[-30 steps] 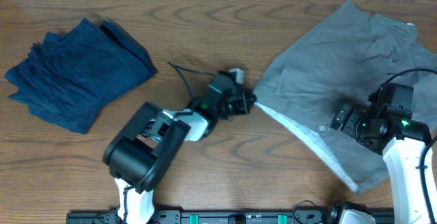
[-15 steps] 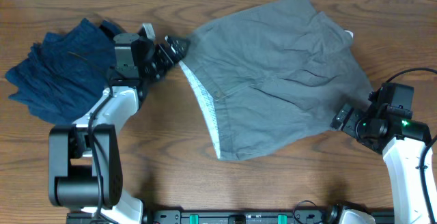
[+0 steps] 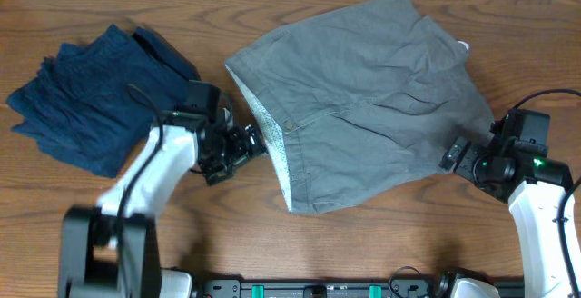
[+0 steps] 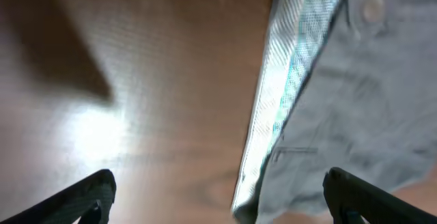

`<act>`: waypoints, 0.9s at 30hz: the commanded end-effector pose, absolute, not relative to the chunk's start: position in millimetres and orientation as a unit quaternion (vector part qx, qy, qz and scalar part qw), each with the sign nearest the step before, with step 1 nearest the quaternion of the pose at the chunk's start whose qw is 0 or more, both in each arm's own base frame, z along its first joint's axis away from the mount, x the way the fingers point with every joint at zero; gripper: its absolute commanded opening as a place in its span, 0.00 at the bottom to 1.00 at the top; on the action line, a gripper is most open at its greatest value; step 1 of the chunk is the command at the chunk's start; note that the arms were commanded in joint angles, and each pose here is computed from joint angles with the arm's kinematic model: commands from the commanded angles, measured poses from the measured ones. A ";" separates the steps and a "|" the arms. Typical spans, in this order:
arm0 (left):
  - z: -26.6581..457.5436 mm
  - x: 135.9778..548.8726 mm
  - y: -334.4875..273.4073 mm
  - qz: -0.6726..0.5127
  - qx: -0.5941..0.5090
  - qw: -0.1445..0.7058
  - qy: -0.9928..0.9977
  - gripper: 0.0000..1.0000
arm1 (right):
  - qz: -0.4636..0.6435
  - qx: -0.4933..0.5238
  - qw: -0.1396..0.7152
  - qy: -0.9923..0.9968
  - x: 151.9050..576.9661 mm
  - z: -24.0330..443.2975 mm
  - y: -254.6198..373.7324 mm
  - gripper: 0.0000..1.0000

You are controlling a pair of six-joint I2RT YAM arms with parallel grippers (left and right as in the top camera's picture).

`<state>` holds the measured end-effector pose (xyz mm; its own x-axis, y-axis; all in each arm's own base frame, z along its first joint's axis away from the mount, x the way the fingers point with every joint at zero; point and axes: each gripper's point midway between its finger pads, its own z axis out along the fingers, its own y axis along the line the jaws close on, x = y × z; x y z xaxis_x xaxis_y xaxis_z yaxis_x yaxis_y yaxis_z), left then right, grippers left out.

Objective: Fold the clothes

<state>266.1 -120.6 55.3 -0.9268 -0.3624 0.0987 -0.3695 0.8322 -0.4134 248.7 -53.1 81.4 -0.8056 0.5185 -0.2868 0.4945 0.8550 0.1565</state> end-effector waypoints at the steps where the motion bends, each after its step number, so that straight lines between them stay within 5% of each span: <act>1: 69.0 255.3 -125.6 0.183 0.227 -0.019 -0.956 0.98 | 0.030 0.277 0.155 0.948 251.0 77.9 -59.6 0.99; 11: 44.6 182.9 -181.4 0.131 0.454 0.076 -0.878 0.98 | 0.031 0.282 0.155 0.946 253.2 76.2 -60.2 0.99; 23: 5.4 179.0 -227.1 0.134 0.457 -0.007 -0.879 0.99 | 0.032 0.282 0.151 0.947 251.6 75.6 -59.5 0.99; 27: -11.6 177.2 -230.2 0.119 0.469 -0.002 -0.875 0.82 | 0.031 0.282 0.147 0.947 249.8 75.1 -59.1 0.99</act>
<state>176.1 -240.3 4.2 -0.6148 -0.7740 0.1515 -0.7819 0.5731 -0.2454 248.7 -53.2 72.2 -0.8131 0.5234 -0.2548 0.5023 0.8520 0.1474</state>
